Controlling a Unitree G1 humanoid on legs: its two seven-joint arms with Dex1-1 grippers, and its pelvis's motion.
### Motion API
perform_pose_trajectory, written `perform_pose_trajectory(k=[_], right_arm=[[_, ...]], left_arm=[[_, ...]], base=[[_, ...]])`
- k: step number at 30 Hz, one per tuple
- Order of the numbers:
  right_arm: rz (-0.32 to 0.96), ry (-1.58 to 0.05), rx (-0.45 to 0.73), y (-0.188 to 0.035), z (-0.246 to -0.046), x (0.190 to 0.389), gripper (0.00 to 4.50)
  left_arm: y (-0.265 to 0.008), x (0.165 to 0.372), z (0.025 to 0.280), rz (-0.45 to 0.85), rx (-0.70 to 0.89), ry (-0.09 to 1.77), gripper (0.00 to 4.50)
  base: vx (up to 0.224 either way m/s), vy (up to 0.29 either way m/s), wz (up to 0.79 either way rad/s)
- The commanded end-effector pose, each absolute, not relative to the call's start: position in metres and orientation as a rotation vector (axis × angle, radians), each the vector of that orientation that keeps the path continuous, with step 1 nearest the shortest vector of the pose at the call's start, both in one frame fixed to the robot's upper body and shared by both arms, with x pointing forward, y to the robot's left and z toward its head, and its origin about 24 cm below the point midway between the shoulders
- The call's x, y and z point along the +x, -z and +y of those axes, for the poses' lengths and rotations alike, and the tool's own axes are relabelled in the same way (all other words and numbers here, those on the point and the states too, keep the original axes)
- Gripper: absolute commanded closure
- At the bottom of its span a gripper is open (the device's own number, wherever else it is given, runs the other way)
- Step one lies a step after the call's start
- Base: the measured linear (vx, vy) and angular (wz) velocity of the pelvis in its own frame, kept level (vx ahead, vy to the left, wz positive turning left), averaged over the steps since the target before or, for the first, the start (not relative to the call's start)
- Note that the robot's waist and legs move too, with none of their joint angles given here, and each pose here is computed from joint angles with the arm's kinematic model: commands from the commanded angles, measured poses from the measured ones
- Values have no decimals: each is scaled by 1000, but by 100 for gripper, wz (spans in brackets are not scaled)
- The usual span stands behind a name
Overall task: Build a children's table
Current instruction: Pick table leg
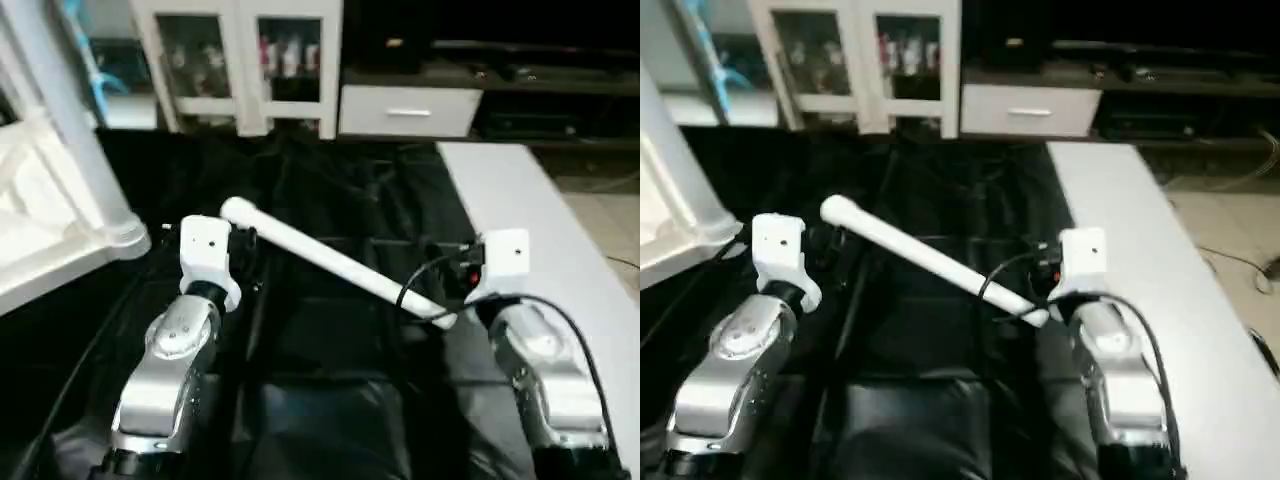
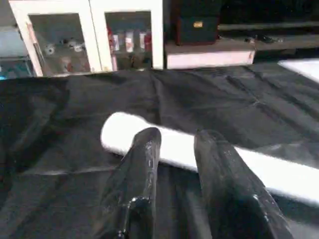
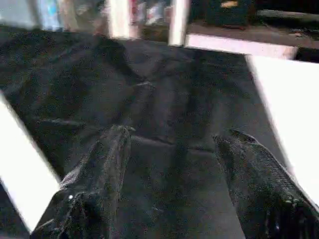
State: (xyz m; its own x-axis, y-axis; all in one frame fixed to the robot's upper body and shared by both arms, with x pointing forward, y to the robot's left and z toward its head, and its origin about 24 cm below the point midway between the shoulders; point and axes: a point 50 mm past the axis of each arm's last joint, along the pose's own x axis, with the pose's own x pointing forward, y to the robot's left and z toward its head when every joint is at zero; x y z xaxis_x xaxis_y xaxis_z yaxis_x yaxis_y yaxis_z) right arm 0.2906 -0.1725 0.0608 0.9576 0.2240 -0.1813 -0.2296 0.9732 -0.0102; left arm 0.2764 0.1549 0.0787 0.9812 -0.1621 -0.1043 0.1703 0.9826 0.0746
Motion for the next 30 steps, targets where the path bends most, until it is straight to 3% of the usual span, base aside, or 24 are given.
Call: perform_pose_trajectory(k=[1,3,5,8,13,16,24,30], right_arm=[[185,-237,-77,-65,-185,301,157],[215,-241,-187,-70,-204,325,157],[216,-243,-196,-70,-206,327,157],[241,-280,-312,-78,-218,342,157],[327,-392,-392,-81,-231,351,157],[410,-515,-512,-77,-236,353,157],[428,-553,-571,-78,-235,361,157],[440,-678,-589,-68,-219,360,157]], left_arm=[[-70,275,152,164,93,217,310],[-56,280,141,265,123,357,310],[-55,281,139,271,122,376,310],[-53,295,134,328,125,453,310],[-52,313,140,425,192,514,310],[-54,327,146,466,206,538,310],[-45,345,136,511,220,567,310],[-38,353,125,523,255,585,310]], base=[[15,77,6],[-14,78,5],[-68,59,8],[-66,34,7],[-56,17,4],[0,0,0],[0,0,0],[0,0,0]])
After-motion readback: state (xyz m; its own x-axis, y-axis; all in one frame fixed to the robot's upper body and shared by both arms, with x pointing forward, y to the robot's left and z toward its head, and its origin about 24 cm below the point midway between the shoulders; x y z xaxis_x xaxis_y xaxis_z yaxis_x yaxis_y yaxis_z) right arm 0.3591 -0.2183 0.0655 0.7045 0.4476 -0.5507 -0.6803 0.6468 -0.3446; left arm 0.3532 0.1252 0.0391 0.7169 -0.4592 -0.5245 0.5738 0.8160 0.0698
